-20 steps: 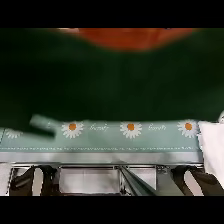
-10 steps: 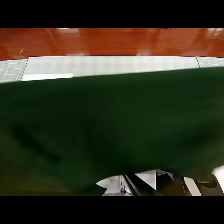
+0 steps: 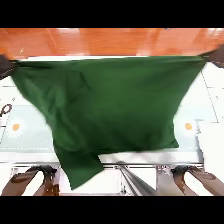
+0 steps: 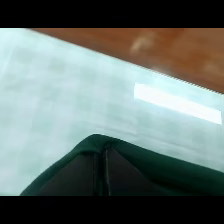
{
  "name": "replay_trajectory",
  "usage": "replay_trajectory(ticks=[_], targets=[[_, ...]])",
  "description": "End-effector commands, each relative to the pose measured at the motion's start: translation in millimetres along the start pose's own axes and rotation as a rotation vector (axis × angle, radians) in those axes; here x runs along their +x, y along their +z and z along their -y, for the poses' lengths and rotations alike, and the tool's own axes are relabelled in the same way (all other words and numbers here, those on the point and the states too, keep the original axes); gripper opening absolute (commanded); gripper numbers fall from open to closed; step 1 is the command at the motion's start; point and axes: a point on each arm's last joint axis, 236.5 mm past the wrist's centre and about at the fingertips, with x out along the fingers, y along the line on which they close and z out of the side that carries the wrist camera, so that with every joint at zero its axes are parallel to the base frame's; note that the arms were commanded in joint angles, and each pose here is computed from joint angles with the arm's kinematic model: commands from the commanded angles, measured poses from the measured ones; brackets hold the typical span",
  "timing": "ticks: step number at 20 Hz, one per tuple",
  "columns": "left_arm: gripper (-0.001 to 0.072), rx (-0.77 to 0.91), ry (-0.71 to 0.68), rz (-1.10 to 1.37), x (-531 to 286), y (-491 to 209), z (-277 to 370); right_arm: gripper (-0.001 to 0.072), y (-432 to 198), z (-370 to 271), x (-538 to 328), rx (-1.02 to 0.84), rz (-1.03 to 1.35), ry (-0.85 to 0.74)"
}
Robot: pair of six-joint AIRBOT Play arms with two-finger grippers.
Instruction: Fold the shirts.
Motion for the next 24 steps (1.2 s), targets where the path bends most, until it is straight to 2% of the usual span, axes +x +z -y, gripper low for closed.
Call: replay_trajectory(ticks=[1, 5, 10, 14, 17, 20, 24], targets=[[0.0022, -0.095, 0.025, -0.075, 118.3, -21.0, -27.5, 0.0018, -3.4, 22.3, 124.2, 0.119, -0.07, 0.106], [0.0022, -0.1, 0.031, -0.15, 201.2, -26.1, -32.7, 0.0019, 3.2, 67.1, 218.3, 0.173, -0.062, 0.067], [0.0022, -0.13, 0.022, -0.221, 249.6, -31.1, -30.3, 0.0018, 4.6, 82.4, 272.8, 0.222, -0.125, 0.084], [0.0022, -0.036, 0.003, -0.429, 233.3, -78.0, -23.1, 0.0019, -13.5, 74.6, 266.0, 0.213, -0.218, 0.112], [0.0022, 0.055, -0.027, -0.631, 201.8, -115.0, -22.4, 0.0019, -52.4, 70.2, 248.3, 0.229, -0.4, 0.15], [0.0022, 0.072, -0.036, -0.761, 176.3, -144.7, -27.6, 0.0019, -82.9, 78.5, 231.3, 0.207, -0.541, 0.133], [0.0022, 0.071, -0.023, -0.879, 154.3, -193.7, -41.0, 0.0019, -101.0, 84.7, 226.4, 0.19, -0.617, 0.113]])
